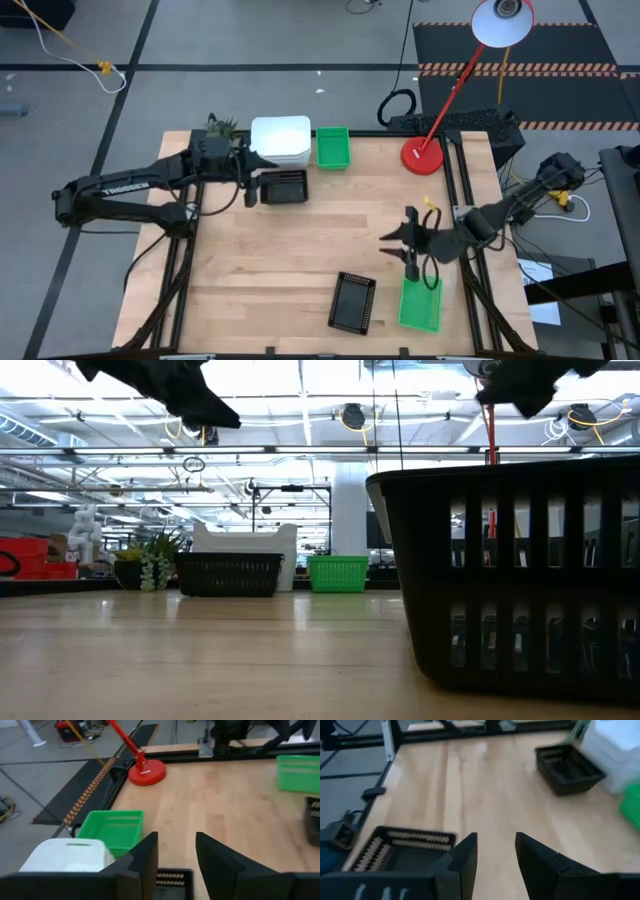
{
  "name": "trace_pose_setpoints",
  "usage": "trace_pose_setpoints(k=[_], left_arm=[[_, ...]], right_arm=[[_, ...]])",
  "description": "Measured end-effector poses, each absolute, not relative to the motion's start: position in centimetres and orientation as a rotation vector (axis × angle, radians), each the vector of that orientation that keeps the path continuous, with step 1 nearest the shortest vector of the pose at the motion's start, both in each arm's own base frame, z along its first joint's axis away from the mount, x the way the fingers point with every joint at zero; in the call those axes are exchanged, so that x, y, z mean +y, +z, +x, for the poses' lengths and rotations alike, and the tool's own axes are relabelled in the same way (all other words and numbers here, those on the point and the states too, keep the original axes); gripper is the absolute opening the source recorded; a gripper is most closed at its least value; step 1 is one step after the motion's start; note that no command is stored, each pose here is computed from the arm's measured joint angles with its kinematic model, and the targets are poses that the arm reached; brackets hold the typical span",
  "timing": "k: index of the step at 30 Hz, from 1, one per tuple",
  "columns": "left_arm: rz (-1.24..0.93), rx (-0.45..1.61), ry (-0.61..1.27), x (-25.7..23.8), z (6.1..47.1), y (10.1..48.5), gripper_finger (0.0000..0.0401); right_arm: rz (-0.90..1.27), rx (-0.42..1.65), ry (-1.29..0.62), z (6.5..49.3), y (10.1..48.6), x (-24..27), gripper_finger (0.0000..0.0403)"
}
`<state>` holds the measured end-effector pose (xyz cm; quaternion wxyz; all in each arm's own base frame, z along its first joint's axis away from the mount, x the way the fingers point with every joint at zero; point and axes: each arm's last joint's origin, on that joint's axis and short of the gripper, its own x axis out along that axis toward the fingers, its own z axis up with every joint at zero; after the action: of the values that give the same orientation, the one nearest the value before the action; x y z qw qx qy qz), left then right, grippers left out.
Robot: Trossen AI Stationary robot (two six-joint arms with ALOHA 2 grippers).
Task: Stack baskets by color
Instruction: Stack the bottom green bin on top of the top green bins
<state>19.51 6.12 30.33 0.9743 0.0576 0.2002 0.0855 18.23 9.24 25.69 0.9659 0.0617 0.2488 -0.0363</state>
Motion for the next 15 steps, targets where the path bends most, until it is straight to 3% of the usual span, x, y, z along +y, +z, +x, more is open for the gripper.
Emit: trace_pose_setpoints(k=[15], left_arm=[[0.061, 0.402, 0.098, 2.1, 20.5, 30.2, 0.0131]], right_arm=[[0.252, 1.046, -0.14, 18.8, 30.3, 15.5, 0.0125]])
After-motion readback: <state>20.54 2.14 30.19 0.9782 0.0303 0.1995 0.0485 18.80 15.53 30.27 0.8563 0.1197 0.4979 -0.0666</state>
